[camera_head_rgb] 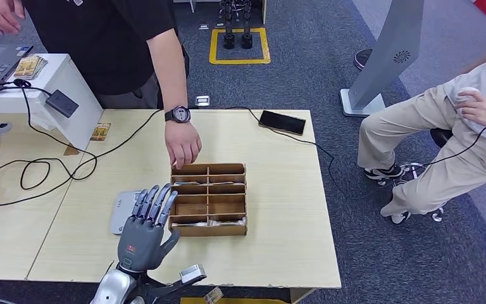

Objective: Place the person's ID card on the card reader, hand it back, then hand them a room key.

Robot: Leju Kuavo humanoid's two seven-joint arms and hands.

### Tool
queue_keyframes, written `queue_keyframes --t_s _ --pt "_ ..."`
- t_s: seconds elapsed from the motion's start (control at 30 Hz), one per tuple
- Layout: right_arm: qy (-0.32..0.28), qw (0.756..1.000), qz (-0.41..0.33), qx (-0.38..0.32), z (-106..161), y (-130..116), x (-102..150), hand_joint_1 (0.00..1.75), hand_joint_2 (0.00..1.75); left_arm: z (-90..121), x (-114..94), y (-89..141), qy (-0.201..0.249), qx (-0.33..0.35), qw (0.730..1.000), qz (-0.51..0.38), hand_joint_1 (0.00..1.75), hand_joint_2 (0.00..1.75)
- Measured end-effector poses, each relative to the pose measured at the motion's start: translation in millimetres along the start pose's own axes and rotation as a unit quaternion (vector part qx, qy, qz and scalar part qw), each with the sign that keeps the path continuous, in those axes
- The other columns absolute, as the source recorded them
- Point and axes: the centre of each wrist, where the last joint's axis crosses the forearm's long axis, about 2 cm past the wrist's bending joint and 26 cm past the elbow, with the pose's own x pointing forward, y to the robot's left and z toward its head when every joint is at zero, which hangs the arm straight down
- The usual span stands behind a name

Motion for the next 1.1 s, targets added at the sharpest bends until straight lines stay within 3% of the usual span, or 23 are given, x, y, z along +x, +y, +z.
queue_keyframes --t_s 0.47,0.8,1.1 --pt "-0.004 1.0 0.002 0.0 0 1 1 0.0 1.75 -1 2 -2 -0.056 0.007 0.998 0.02 0.0 1.75" --pt "-0.005 1.0 0.003 0.002 0 2 2 0.0 1.75 -2 7 -7 -0.049 -0.002 0.999 0.023 0.0 1.75" --pt "-0.012 1.0 0.014 0.0 0 -1 4 0.0 1.75 -10 6 -21 -0.008 -0.032 0.999 0.009 0.0 1.75"
